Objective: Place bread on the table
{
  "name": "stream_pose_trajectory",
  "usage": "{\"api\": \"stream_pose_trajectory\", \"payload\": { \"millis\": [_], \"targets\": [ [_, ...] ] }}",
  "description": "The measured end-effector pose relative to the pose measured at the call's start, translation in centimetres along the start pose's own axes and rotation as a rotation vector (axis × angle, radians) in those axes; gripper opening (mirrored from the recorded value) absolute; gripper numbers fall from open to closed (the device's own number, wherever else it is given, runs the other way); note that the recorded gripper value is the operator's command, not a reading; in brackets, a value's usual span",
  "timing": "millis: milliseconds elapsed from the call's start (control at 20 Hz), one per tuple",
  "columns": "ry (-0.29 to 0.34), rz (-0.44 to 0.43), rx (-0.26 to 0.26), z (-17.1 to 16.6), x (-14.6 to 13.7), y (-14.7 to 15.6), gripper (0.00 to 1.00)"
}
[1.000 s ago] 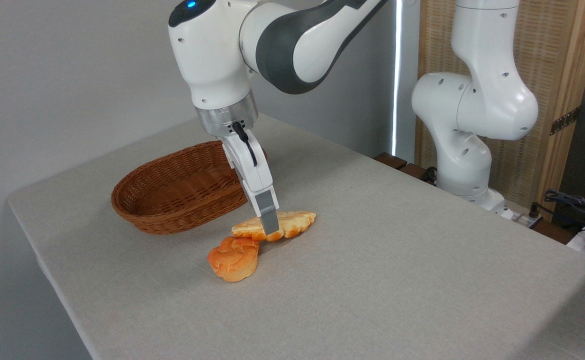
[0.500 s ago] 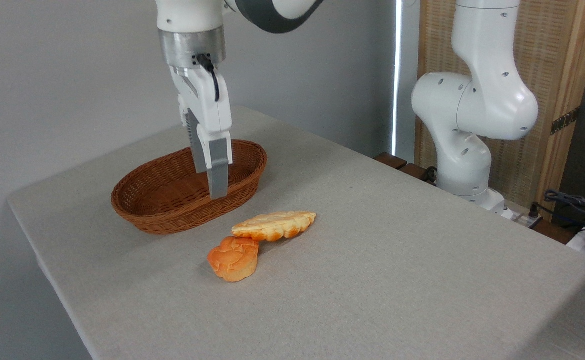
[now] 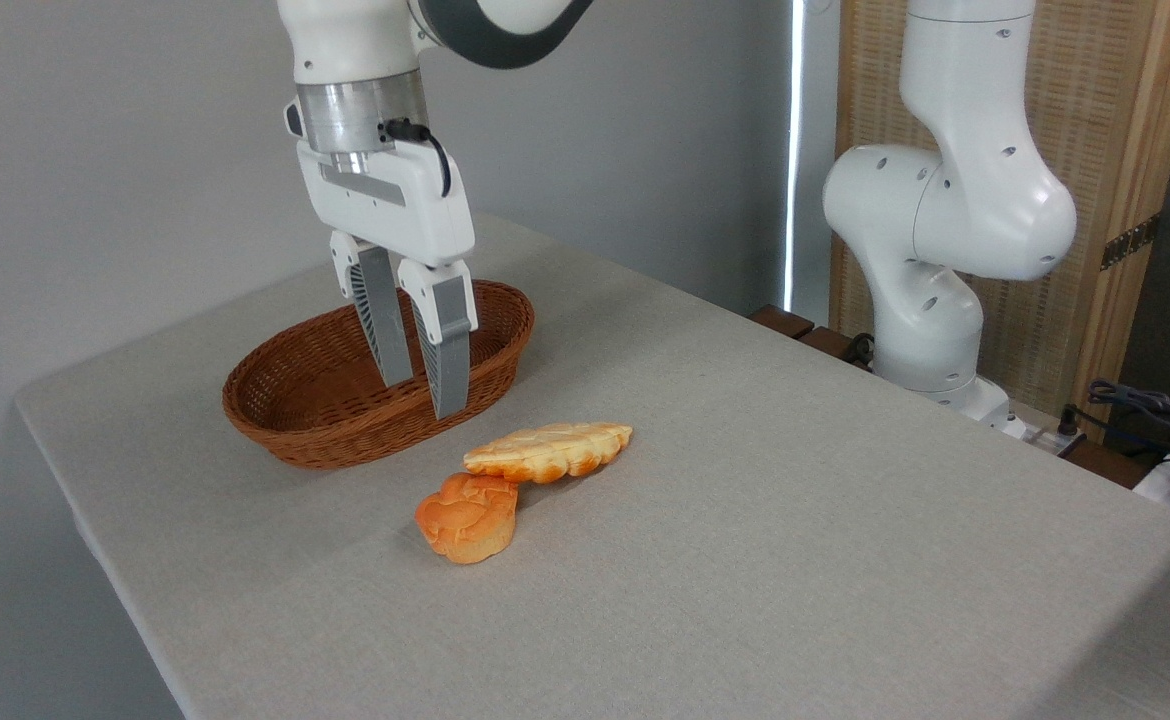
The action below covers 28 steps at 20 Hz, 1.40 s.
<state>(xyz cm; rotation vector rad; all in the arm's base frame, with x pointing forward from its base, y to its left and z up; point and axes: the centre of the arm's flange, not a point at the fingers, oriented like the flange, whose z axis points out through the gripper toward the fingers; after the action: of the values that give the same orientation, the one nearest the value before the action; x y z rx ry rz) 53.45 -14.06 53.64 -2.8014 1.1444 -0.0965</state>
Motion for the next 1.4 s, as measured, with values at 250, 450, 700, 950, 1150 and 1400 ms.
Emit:
{"api": "stream_pose_trajectory", "payload": {
  "millis": [250, 450, 700, 950, 1150, 1400],
  "targets": [
    [0.065, -0.071, -0.091, 0.2, -0.3, -1.3, 1.00],
    [0.081, -0.078, -0.111, 0.1, -0.8, -2.1, 1.00],
    [0.081, -0.078, -0.110, 0.1, -0.8, -2.1, 1.00],
    [0.081, -0.077, -0.110, 0.1, -0.8, -2.1, 1.00],
    [0.085, -0.077, -0.108, -0.1, -0.7, -2.1, 1.00],
    [0.093, -0.078, -0.103, -0.5, -0.6, -2.3, 1.00]
  ]
}}
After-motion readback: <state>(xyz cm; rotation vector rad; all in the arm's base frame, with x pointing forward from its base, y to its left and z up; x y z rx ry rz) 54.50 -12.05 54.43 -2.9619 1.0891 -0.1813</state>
